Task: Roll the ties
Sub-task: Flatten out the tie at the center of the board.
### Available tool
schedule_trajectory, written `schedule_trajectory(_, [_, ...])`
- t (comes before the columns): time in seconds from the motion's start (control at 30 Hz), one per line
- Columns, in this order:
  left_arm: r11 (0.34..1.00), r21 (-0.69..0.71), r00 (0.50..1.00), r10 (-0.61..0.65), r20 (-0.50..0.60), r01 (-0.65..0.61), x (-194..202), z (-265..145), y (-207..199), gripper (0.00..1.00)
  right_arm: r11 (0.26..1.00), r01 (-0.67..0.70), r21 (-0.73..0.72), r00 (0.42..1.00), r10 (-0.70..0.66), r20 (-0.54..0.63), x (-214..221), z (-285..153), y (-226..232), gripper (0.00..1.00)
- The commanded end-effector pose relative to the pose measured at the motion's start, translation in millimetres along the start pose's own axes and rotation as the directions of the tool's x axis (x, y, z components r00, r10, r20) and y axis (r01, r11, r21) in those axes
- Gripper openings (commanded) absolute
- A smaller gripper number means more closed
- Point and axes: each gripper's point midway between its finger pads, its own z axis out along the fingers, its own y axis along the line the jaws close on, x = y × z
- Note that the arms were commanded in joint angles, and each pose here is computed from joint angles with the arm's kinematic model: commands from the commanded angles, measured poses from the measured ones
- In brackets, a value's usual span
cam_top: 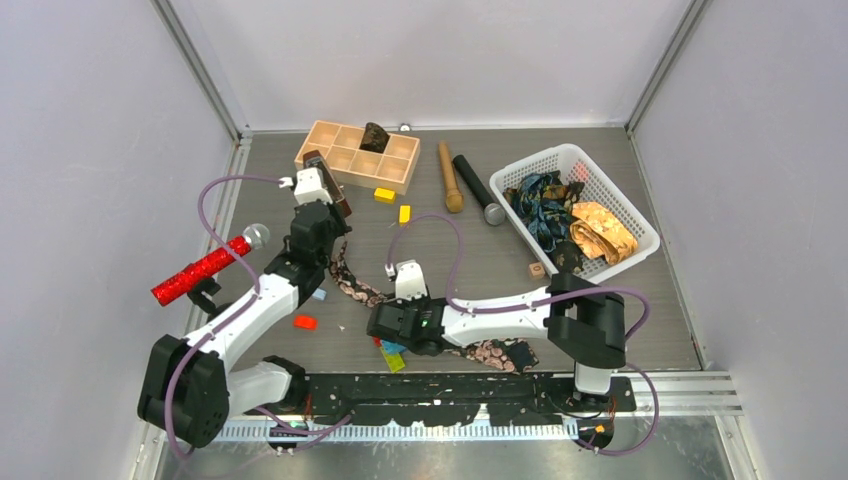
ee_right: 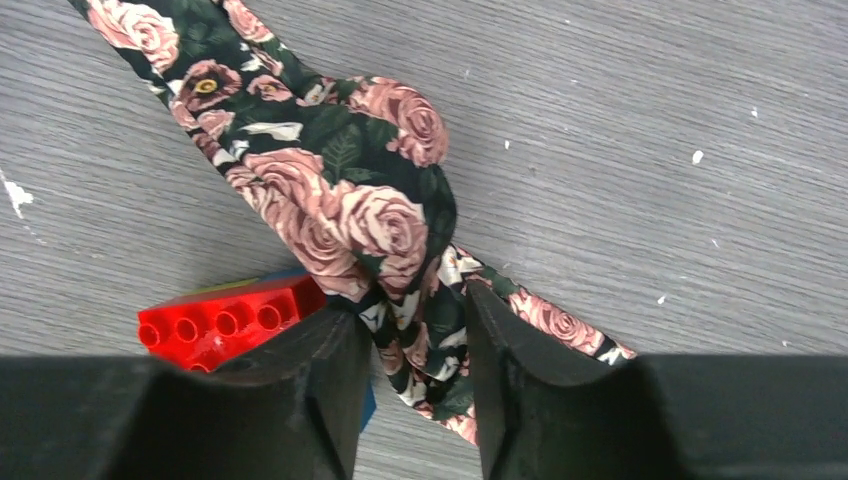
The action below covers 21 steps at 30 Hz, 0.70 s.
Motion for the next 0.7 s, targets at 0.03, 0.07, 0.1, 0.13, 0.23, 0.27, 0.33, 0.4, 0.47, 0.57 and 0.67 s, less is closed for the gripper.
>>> schedule_trajectory(0.03, [0.999,0.035,0.998,-0.011,0.059,0.009,-25.8,3.7,-9.4,0.00,0.995,-0.094,0.033,0.995,0.092,0.044,-19.9,-17.9,-10.0,0.50])
schedule_trajectory(0.07, [0.999,0.036,0.998,-0.013,0.059,0.011,-25.7,3.9,-9.5,0.00,0.993,-0.107,0.043,0.992,0.104,0.067,-28.2,-25.9,-17.5,0.52])
schedule_trajectory(0.1, [0.999,0.038,0.998,-0.015,0.056,0.013,-25.3,4.5,-9.8,0.00,0.992,-0.115,0.053,0.990,0.110,0.089,-34.3,-29.6,-22.7,0.56])
schedule_trajectory(0.13, [0.999,0.040,0.998,-0.018,0.057,0.015,-25.7,4.5,-9.9,0.00,0.989,-0.134,0.058,0.987,0.128,0.095,-40.0,-38.4,-30.9,0.58])
schedule_trajectory(0.23, [0.999,0.048,0.998,-0.019,0.052,0.017,-25.3,5.8,-11.2,0.00,0.979,-0.191,0.069,0.979,0.185,0.089,-46.4,-52.9,-48.2,0.61])
schedule_trajectory(0.27, [0.999,0.050,0.999,-0.019,0.049,0.017,-25.0,6.6,-11.6,0.00,0.975,-0.205,0.086,0.977,0.198,0.081,-46.7,-58.2,-60.2,0.62])
schedule_trajectory(0.33, [0.998,0.058,0.999,-0.023,0.044,0.020,-25.0,7.4,-13.5,0.00,0.958,-0.263,0.116,0.964,0.258,0.060,-42.4,-64.9,-81.6,0.62])
schedule_trajectory(0.4, [0.997,0.069,0.999,-0.031,0.040,0.028,-24.2,7.6,-15.4,0.00,0.931,-0.337,0.141,0.941,0.336,0.028,-33.0,-68.4,-103.3,0.61])
schedule_trajectory(0.47, [0.997,0.077,0.999,-0.035,0.038,0.032,-23.4,8.0,-17.0,0.00,0.896,-0.417,0.149,0.906,0.422,-0.002,-22.3,-71.5,-121.8,0.61])
schedule_trajectory(0.57, [0.996,0.085,0.999,-0.036,0.035,0.033,-23.4,7.7,-18.7,0.00,0.828,-0.540,0.151,0.835,0.549,-0.027,-8.8,-76.9,-143.1,0.59])
schedule_trajectory(0.67, [0.995,0.091,0.999,-0.035,0.031,0.032,-22.9,7.4,-19.7,0.00,0.793,-0.579,0.190,0.798,0.599,-0.068,20.3,-72.8,-158.5,0.55])
